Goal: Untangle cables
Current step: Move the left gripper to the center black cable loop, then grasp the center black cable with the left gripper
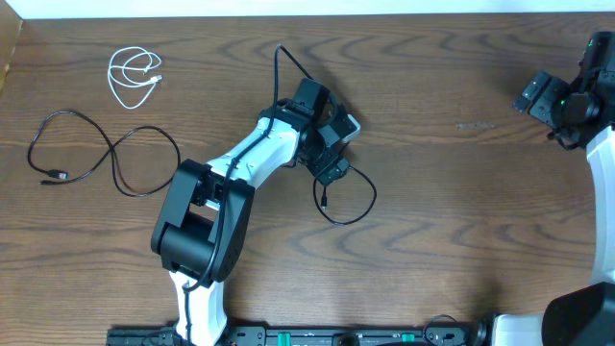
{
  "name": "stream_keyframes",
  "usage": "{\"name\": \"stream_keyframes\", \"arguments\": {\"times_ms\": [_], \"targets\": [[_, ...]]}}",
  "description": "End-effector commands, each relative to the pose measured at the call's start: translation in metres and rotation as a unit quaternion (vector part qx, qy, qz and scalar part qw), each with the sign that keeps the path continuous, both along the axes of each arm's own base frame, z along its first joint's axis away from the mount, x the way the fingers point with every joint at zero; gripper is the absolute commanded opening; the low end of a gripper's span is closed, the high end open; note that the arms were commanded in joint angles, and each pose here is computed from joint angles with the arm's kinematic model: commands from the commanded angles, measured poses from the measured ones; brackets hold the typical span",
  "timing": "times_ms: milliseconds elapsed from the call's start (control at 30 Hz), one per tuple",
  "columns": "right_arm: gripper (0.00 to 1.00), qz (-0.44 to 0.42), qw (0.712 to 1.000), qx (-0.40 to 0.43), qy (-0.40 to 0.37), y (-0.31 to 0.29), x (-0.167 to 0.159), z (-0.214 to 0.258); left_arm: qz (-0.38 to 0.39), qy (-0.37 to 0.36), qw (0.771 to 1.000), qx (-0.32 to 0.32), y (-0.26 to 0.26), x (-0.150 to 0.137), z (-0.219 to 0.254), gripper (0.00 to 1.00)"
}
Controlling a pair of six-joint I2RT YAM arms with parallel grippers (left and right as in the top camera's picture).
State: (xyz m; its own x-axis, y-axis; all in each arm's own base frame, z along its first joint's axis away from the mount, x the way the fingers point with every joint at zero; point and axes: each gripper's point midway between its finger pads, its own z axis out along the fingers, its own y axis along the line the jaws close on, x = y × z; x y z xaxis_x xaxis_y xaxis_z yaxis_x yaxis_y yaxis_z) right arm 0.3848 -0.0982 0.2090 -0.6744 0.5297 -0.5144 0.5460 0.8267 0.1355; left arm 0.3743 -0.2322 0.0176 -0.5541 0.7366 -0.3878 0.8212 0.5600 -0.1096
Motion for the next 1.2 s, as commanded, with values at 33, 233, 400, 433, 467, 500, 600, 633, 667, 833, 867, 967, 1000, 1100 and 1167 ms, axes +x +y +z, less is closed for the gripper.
{"name": "stream_keyframes", "arguments": {"times_ms": [33, 233, 400, 433, 467, 500, 600, 633, 667, 833, 867, 967, 1000, 1100, 1167], "targets": [[0.99, -0.007, 1.000, 0.000, 0.003, -0.001, 0.000, -0.002, 0.000, 0.011, 0.999, 0.033, 0.011, -0.004, -0.022, 0.94], [0.99, -0.007, 1.000, 0.000, 0.003, -0.001, 0.000, -0.002, -0.015, 0.020, 0.999, 0.042, 0.012, -0.007, -0.037, 0.93], [0.99, -0.007, 1.000, 0.000, 0.003, -0.001, 0.000, -0.002, -0.016, 0.023, 0.999, 0.043, 0.012, -0.008, -0.040, 0.88], [0.99, -0.007, 1.000, 0.000, 0.003, -0.001, 0.000, -0.002, -0.016, 0.023, 0.999, 0.043, 0.013, -0.008, -0.040, 0.86], [0.99, -0.007, 1.000, 0.000, 0.003, -0.001, 0.000, -0.002, -0.016, 0.024, 0.999, 0.044, 0.013, -0.008, -0.040, 0.84], [0.99, -0.007, 1.000, 0.000, 0.003, -0.001, 0.000, -0.002, -0.016, 0.025, 0.999, 0.045, 0.013, -0.009, -0.041, 0.82], [0.99, -0.007, 1.000, 0.000, 0.003, -0.001, 0.000, -0.002, -0.016, 0.031, 0.998, 0.047, 0.014, -0.012, -0.041, 0.75], [0.99, -0.007, 1.000, 0.000, 0.003, -0.001, 0.000, -0.002, -0.016, 0.033, 0.998, 0.048, 0.015, -0.013, -0.041, 0.73], [0.99, -0.007, 1.000, 0.000, 0.003, -0.001, 0.000, -0.002, -0.016, 0.035, 0.998, 0.049, 0.015, -0.014, -0.042, 0.71], [0.99, -0.007, 1.000, 0.000, 0.003, -0.001, 0.000, -0.002, -0.017, 0.057, 0.996, 0.059, 0.020, -0.024, -0.043, 0.68], [0.99, -0.007, 1.000, 0.000, 0.003, -0.001, 0.000, -0.002, -0.017, 0.063, 0.996, 0.062, 0.022, -0.027, -0.044, 0.68], [0.99, -0.007, 1.000, 0.000, 0.003, -0.001, 0.000, -0.002, -0.018, 0.075, 0.995, 0.067, 0.024, -0.033, -0.045, 0.68], [0.99, -0.007, 1.000, 0.000, 0.003, -0.001, 0.000, -0.002, -0.018, 0.077, 0.994, 0.069, 0.025, -0.034, -0.045, 0.68], [0.99, -0.007, 1.000, 0.000, 0.003, -0.001, 0.000, -0.002, -0.019, 0.086, 0.993, 0.072, 0.026, -0.039, -0.045, 0.68], [0.99, -0.007, 1.000, 0.000, 0.003, -0.001, 0.000, -0.002, -0.024, 0.086, 0.993, 0.073, 0.023, -0.041, -0.045, 0.68]]}}
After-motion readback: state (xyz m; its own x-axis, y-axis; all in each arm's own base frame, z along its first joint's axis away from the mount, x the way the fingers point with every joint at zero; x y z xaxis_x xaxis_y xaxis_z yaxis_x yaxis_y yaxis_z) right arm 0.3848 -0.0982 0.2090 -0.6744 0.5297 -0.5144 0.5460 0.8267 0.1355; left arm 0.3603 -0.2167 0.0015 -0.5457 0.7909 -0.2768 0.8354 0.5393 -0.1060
